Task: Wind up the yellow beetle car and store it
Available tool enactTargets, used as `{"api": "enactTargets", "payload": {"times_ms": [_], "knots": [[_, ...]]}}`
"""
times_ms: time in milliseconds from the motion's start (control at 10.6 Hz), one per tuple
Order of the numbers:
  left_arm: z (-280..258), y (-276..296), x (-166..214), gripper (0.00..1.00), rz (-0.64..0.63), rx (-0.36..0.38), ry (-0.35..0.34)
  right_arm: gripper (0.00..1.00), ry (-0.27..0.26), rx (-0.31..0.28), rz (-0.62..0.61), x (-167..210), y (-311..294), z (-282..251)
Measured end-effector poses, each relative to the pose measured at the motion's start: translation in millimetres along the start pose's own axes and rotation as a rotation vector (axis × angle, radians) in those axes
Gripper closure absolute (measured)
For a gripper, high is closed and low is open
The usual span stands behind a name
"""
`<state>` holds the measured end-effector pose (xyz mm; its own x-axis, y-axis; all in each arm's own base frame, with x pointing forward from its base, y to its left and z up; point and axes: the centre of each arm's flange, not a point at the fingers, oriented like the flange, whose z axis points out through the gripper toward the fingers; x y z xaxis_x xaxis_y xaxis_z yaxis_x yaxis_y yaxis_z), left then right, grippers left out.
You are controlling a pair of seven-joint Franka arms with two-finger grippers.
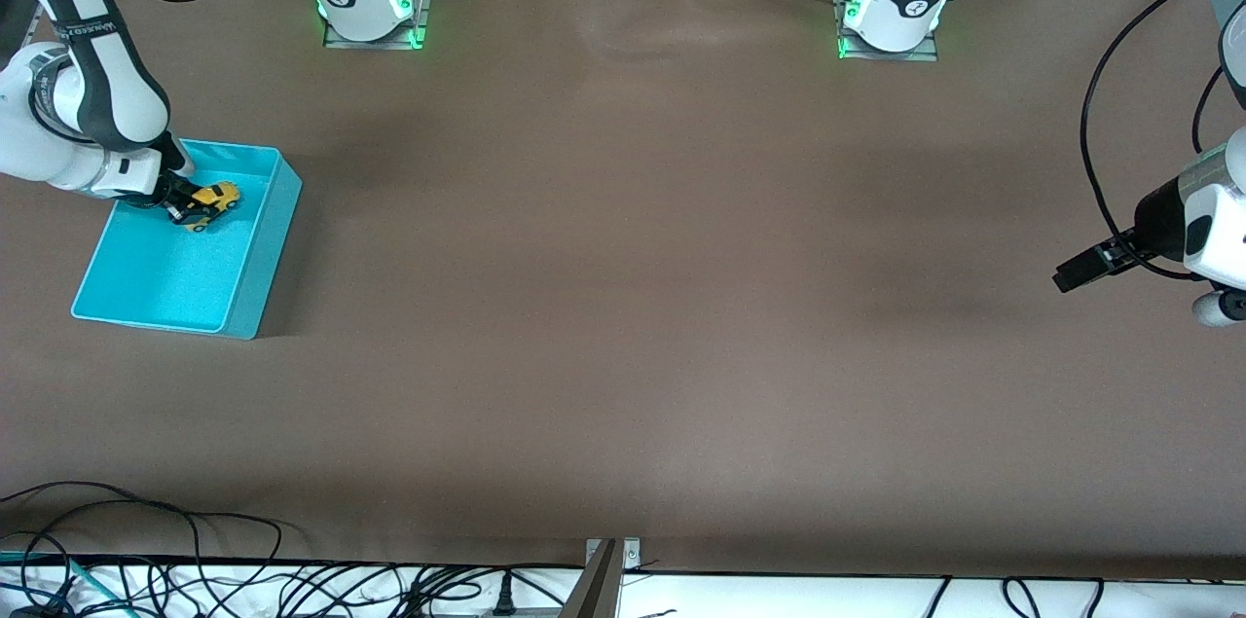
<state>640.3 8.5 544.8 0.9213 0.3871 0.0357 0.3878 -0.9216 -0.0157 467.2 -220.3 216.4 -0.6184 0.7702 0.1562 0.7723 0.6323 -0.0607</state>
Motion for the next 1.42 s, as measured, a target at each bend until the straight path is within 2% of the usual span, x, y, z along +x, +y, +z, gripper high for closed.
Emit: {"api": "enactTargets", "payload": {"times_ms": [189,378,567,661,850,1039,1228,1417], "knots": [[0,0,0,0.0,0.0,0.0,0.0,0.55,0.002,-0.004,0.01,-3,-4,4],[0,-1,1,0.0,-0.002,0.0,0.0,0.34,0.006,-0.005,0.021,-5,-8,7],[0,-2,1,0.0,0.001,0.001,0.0,0.05,0.004,-0.008,0.024,-6,-9,6],[0,-3,1,0.0,0.002,0.001,-0.001,0.0,0.001,-0.015,0.029,-8,-7,3],[1,-4,2,0.0,0.002,0.001,-0.001,0.0,0.019,-0.032,0.034,-10,7,-15],[1,-5,2,0.0,0.003,0.001,-0.002,0.0,0.046,-0.027,0.077,-3,38,-60],[2,-5,3,0.0,0.004,0.001,-0.003,0.0,0.03,-0.019,0.169,17,60,-114],[3,-5,3,0.0,0.005,0.0,-0.004,0.0,-0.012,-0.021,0.238,45,80,-160]]}}
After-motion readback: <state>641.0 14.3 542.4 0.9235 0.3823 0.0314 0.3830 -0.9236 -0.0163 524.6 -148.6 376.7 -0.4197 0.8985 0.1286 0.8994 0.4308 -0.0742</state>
